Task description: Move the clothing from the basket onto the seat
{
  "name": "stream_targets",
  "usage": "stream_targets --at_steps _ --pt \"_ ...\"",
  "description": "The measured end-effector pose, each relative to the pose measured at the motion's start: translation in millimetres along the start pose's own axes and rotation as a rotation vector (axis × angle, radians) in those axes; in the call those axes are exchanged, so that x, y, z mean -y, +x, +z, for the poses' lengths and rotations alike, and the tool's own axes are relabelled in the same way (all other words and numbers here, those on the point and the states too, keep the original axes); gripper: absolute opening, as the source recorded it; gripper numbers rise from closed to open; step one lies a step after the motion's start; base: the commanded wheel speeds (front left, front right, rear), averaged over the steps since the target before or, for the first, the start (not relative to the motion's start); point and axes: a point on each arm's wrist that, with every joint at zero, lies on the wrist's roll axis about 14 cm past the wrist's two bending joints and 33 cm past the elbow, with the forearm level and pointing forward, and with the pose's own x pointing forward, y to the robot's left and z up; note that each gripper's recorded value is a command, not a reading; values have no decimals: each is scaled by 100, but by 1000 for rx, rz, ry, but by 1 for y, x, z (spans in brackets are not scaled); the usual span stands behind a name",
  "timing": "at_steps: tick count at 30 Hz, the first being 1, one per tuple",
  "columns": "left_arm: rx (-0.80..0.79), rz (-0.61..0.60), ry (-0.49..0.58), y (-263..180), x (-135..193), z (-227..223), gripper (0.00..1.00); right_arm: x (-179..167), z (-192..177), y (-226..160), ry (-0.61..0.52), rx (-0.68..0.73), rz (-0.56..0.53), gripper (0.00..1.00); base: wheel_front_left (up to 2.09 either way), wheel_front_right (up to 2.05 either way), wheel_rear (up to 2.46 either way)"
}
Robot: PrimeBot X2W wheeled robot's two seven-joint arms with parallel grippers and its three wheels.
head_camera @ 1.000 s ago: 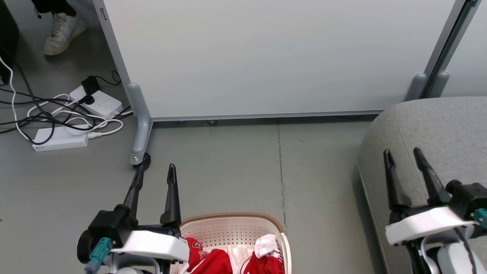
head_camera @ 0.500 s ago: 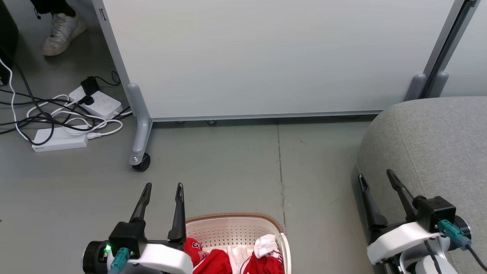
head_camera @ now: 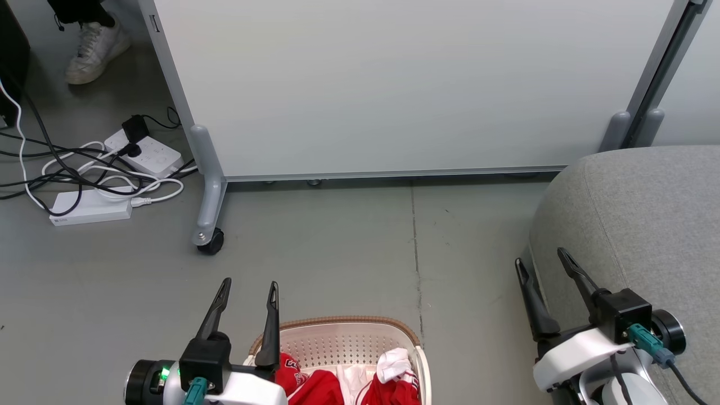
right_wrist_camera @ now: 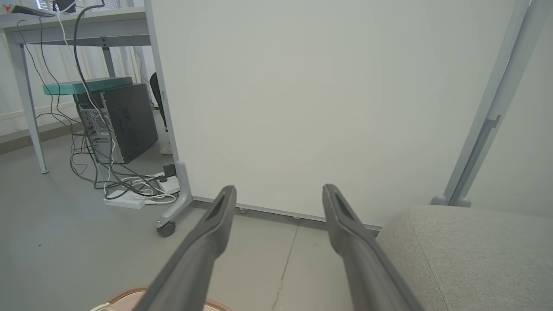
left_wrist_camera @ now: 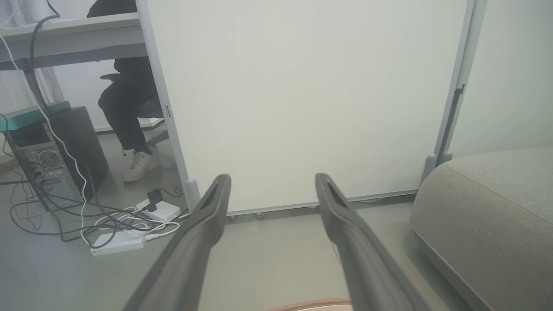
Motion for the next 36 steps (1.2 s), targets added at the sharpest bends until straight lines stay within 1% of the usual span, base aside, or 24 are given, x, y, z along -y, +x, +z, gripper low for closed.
stream_targets --at_steps 2,4,7,27,31,36 --pt "7 -2 13 0 0 1 100 0 1 0 0 4 -2 100 0 0 0" --pt "10 -5 27 -1 1 1 100 2 2 1 37 13 -23 100 0 0 0" --pt "16 -8 39 -2 2 3 100 1 3 1 43 21 -25 100 0 0 0" --pt "8 -13 25 -1 2 0 100 2 -1 -2 62 10 -39 100 0 0 0" --pt "-40 -34 26 -4 7 -15 100 1 -5 -2 61 -1 -37 100 0 0 0" --pt "-169 -78 39 -12 15 -55 100 5 -17 -4 57 -38 -49 100 0 0 0"
